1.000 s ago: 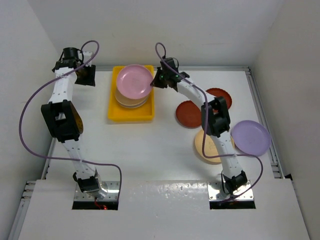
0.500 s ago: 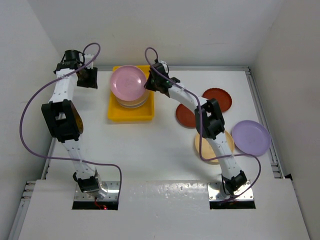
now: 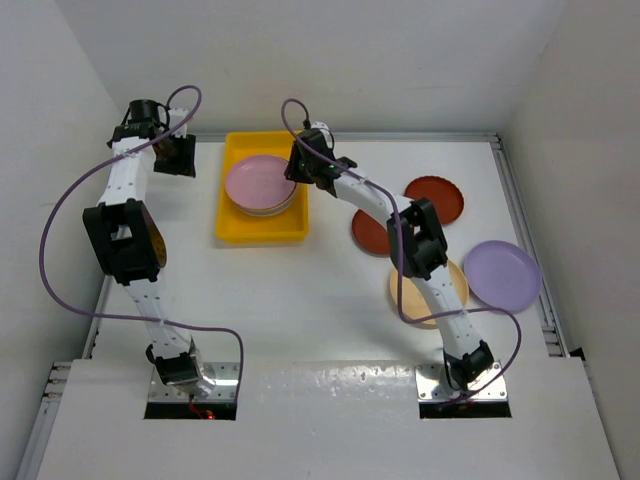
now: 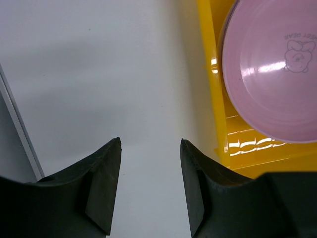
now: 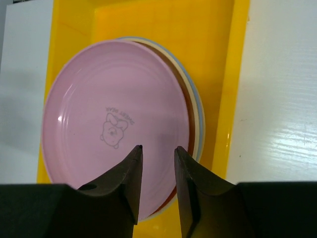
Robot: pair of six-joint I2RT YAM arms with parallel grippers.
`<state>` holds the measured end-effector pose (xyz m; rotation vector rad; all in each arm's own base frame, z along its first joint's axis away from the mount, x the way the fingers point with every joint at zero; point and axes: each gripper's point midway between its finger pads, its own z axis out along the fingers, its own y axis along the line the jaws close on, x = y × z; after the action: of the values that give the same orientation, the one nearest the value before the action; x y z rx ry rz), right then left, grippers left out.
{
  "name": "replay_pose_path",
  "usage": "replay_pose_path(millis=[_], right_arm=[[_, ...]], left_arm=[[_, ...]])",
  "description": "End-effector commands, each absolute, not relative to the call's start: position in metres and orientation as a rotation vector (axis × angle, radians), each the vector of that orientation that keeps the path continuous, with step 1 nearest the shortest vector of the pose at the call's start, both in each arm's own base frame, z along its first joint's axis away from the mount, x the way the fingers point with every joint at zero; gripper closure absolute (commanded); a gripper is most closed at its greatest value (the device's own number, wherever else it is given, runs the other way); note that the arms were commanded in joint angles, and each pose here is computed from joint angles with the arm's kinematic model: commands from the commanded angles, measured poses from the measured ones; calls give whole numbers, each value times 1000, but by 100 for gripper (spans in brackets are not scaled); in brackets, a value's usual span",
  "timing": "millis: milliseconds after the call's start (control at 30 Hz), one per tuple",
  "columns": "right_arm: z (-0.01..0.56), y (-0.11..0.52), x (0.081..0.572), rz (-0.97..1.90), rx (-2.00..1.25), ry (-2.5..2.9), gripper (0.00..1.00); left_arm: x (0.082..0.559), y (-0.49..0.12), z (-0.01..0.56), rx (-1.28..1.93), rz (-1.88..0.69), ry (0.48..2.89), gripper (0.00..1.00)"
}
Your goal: Place the plates into the plastic bin on the countertop
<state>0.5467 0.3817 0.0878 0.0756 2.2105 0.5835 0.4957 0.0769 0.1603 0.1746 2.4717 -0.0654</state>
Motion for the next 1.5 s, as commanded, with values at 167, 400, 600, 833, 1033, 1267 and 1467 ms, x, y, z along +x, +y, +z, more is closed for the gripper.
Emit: replay_pose_path(millis=[167, 400, 600, 833, 1033, 1267, 1467], right_arm=[[129, 378, 545, 536, -7, 2106, 67], [192, 348, 535, 520, -51, 2012, 47], [204, 251, 493, 488, 70, 2068, 34], [161, 96, 427, 309, 464, 2222, 17], [108, -10, 335, 119, 939, 2274, 13], [118, -34, 331, 30, 880, 2273, 15], [77, -44, 309, -53, 808, 2443, 28]], left_arm=[[501, 80, 179, 180, -62, 2418, 46], [504, 55, 184, 279, -69, 2399, 46], [503, 17, 178, 380, -141, 2395, 46], [514, -5, 186, 423, -154, 2362, 45], [509, -80, 199, 623, -284, 2285, 35], [451, -260, 167, 1081, -573, 2206, 31], [428, -316, 171, 1156, -677, 2168, 31]])
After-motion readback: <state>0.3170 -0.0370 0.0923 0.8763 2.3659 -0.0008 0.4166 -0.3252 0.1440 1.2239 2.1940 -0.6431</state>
